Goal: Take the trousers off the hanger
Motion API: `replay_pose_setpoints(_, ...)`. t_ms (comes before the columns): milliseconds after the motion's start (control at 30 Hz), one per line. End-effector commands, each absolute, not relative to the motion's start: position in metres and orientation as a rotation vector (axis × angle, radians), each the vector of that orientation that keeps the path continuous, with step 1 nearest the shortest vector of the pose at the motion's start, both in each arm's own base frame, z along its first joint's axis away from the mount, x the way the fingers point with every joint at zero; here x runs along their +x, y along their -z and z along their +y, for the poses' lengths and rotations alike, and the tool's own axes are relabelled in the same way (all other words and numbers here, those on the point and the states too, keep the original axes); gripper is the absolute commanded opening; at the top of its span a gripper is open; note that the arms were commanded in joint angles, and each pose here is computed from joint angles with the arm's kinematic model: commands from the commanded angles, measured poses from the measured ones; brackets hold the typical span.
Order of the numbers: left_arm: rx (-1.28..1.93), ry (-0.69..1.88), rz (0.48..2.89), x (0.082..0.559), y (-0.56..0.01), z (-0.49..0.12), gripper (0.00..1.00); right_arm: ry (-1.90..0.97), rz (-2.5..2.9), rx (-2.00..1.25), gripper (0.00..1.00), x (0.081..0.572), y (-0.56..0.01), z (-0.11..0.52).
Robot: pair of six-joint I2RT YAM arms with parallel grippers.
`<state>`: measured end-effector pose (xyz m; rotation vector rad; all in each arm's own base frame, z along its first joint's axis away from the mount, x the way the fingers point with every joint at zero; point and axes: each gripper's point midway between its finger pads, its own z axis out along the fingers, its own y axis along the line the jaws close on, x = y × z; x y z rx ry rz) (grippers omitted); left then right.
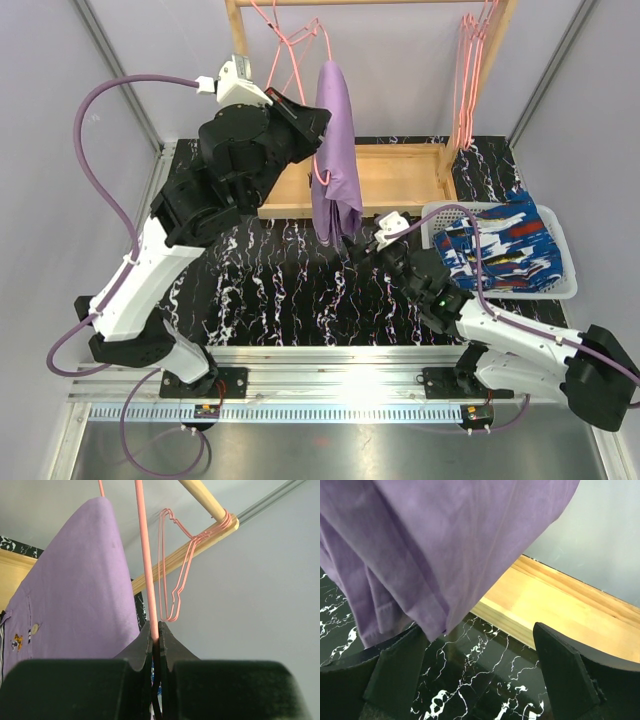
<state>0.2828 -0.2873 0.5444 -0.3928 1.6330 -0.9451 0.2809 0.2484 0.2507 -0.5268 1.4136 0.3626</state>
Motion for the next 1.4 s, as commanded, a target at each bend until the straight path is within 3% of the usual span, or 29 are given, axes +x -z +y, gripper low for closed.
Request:
replay_pose_setpoints(0,-0.496,1.167,1.374,0.26,-0.63,-0.251,0.0,-0.426,1.318,-0.483,0.94,0.279,-0.276,0.258)
replay_pose_setpoints(267,-0.527,1.203,1.386,0.263,-0.623,-0.259,0.0,-0.41,1.265,-0.45,1.0,0.279,-0.287,0.261)
replay_pose_setpoints(733,-0.536,1.207,1.414,0.265,-0.61,-0.264,0.0,-0.22,1.139,-0.376,0.99,0.295,-0.341,0.249)
replay_pose_setpoints(1367,-0.562,1.164,1.464,0.271,-0.585,-0.267,0.0,-0.212,0.894,-0.385,0.97,0.285,-0.438,0.26)
